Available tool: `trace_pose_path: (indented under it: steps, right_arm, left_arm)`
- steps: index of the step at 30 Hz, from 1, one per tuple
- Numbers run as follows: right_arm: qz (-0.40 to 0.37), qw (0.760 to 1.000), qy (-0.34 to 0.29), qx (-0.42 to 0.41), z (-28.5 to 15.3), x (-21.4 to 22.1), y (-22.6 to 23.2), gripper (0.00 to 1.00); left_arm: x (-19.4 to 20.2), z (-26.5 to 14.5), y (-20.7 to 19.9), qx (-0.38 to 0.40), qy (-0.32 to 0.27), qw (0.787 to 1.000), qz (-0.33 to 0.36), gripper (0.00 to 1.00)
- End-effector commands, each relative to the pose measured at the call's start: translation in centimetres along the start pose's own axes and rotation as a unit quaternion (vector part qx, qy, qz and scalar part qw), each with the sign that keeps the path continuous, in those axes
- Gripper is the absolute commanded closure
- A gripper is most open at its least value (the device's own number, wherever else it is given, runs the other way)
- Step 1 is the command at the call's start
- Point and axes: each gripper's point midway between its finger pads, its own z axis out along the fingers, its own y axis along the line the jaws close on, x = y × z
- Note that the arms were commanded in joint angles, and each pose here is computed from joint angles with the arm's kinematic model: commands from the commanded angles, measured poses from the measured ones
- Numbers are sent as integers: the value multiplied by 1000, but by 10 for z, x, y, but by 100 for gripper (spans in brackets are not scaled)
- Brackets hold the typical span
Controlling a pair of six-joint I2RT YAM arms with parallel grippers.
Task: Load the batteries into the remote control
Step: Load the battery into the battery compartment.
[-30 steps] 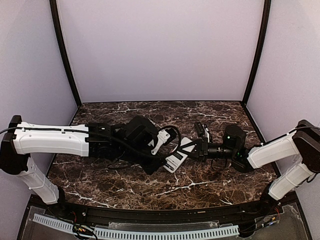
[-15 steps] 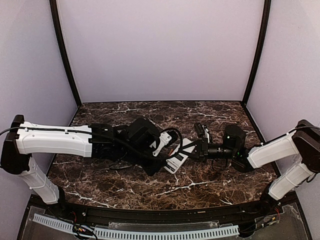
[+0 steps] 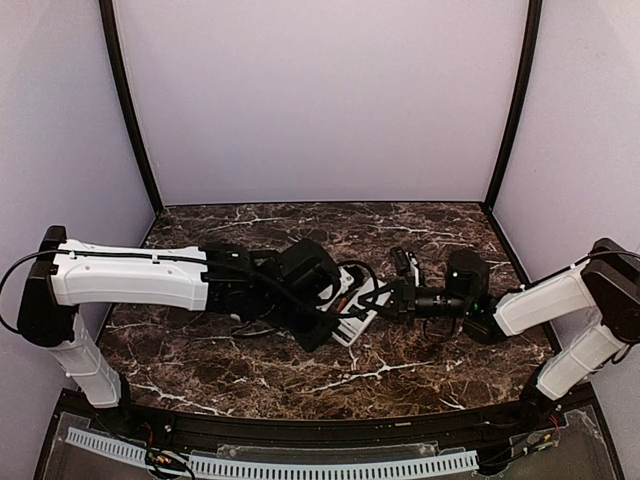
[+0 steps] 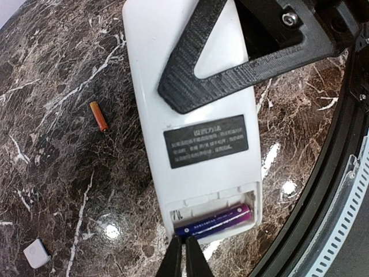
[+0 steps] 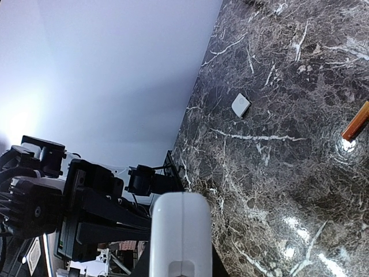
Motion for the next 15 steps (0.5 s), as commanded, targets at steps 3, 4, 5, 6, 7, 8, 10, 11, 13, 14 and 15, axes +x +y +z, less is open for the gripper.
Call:
trace_pose_path:
  steps: [3,4,5,6,7,8,10,11,13,14,15]
  right_arm:
    - [-62,994,-14,-94,-2,-12,56,100]
    - [-60,994,-13,-90,-2,-12,54,100]
    - [-59,994,-14,-86,-3,-12,52,100]
    - [-58,995,-14,-83,-4,-11,49,100]
    - [-57,995,-13,-78,-5,-10,46,100]
    - [-56,996,-12,-72,-6,-9,42,100]
    - [-56,997,-14,-60,-9,-7,35,100]
    - [-56,997,-14,-55,-10,-6,32,100]
    - [-60,997,-15,-46,-13,-5,27,100]
    - [-63,997,-15,-42,-14,-5,26,100]
    - [-68,997,-16,-39,-15,-4,25,100]
  left_arm:
    - [31,18,11,-71,85,993,39,94]
    - [30,17,14,-81,87,992,39,93]
    - [30,15,15,-84,87,992,38,91]
    - [29,13,17,-89,85,992,37,90]
    - [26,9,18,-90,78,992,34,88]
    - [22,6,19,-89,69,993,31,87]
    - [13,-4,19,-77,43,996,19,83]
    - [10,-11,22,-73,31,997,11,79]
    - [1,-23,20,-45,-5,999,-2,72]
    - [-7,-27,17,-32,-29,999,-9,69]
    - [-5,-34,20,-25,-42,999,-15,63]
